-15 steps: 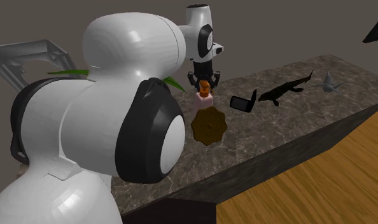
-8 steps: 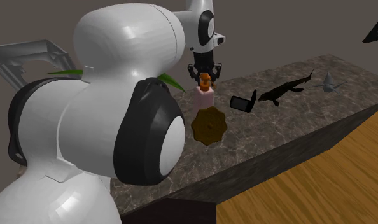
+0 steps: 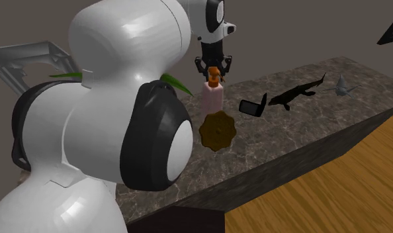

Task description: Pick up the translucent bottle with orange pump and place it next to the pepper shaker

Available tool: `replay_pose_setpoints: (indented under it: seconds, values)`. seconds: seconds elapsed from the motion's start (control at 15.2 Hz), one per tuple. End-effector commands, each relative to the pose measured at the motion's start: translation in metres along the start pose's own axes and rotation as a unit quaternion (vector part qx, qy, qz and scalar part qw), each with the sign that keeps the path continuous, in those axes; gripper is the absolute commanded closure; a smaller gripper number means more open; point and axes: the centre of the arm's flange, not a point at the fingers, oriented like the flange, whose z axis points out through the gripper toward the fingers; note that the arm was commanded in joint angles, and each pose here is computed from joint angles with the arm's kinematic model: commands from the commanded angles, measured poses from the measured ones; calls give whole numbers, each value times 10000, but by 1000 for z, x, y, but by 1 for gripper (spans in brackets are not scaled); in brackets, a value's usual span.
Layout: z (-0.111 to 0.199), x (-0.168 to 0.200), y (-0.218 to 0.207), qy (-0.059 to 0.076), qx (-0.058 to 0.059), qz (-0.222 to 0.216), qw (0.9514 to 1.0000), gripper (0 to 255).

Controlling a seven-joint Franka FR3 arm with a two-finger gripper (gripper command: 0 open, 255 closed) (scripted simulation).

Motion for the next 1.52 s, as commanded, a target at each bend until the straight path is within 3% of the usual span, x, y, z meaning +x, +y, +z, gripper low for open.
replay_pose_setpoints:
  seconds: [0.0,0.2,1.45]
  values:
    - [-12,0,2,-2,0,1,10000,255]
    - [-23,0,3,-2,0,1,10000,255]
    - [-108,-174,-156,-2,0,1,10000,255]
